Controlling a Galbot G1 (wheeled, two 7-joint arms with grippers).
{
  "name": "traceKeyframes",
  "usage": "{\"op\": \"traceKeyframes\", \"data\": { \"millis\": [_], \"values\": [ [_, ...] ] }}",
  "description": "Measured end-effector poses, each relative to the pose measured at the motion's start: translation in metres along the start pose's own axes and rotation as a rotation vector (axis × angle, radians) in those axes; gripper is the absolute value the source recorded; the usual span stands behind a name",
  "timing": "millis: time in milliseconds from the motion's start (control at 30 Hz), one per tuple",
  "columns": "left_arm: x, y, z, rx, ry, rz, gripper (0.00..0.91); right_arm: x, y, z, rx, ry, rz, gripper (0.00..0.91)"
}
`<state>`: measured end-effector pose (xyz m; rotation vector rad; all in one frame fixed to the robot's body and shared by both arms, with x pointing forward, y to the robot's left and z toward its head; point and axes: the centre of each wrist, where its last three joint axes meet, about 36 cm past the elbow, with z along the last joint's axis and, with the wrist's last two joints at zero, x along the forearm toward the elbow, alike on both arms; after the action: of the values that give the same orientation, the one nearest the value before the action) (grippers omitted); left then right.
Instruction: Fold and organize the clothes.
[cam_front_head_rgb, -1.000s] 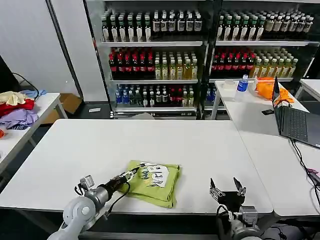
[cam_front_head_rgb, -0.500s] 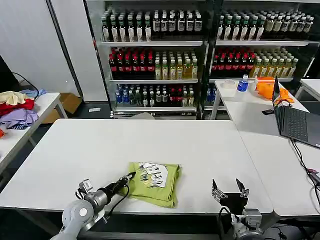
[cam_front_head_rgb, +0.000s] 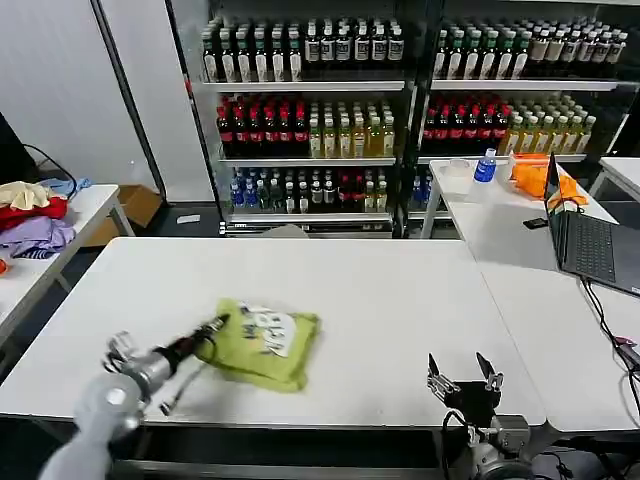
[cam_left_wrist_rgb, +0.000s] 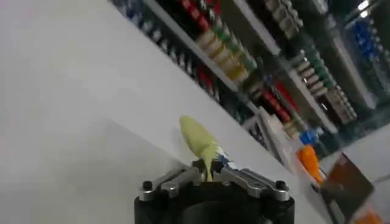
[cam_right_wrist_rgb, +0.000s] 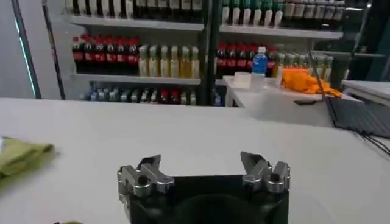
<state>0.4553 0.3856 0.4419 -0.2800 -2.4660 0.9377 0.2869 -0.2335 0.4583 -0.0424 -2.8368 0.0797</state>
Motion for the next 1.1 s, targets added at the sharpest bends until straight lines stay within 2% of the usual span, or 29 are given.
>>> {"op": "traceKeyframes", "data": {
  "millis": [200,300,367,467,700,833,967,1100],
  "values": [
    [0.041,-0.005,-0.091,-0.207,-0.157,-0.095,0.02,-0.002,0.003,-0.003,-0.009,-0.013,-0.011,0.907],
    [0.056,-0.022,-0.112,-0.328,-0.196,-0.122,0.02,-0.004,0.006,-0.003,-0.015,-0.018,-0.017,0.907],
    [0.061,-0.035,-0.111,-0.412,-0.203,-0.136,0.02,-0.006,0.007,-0.003,-0.017,-0.021,-0.019,0.907],
    [0.053,-0.047,-0.085,-0.537,-0.169,-0.164,0.02,-0.008,0.01,0.0,-0.022,-0.021,-0.021,0.907],
    [0.002,-0.036,0.023,-0.825,-0.045,-0.264,0.02,-0.009,0.011,0.009,-0.019,-0.017,-0.018,0.907],
    [-0.016,-0.049,0.074,-0.945,-0.007,-0.238,0.02,-0.008,0.009,0.011,-0.015,-0.017,-0.013,0.907],
    [-0.026,-0.074,0.11,-1.014,0.009,-0.174,0.02,-0.006,0.007,0.013,-0.013,-0.014,-0.009,0.907],
    [-0.041,-0.097,0.134,-1.019,0.03,-0.125,0.02,-0.004,0.006,0.015,-0.007,-0.013,-0.008,0.907]
  ]
}}
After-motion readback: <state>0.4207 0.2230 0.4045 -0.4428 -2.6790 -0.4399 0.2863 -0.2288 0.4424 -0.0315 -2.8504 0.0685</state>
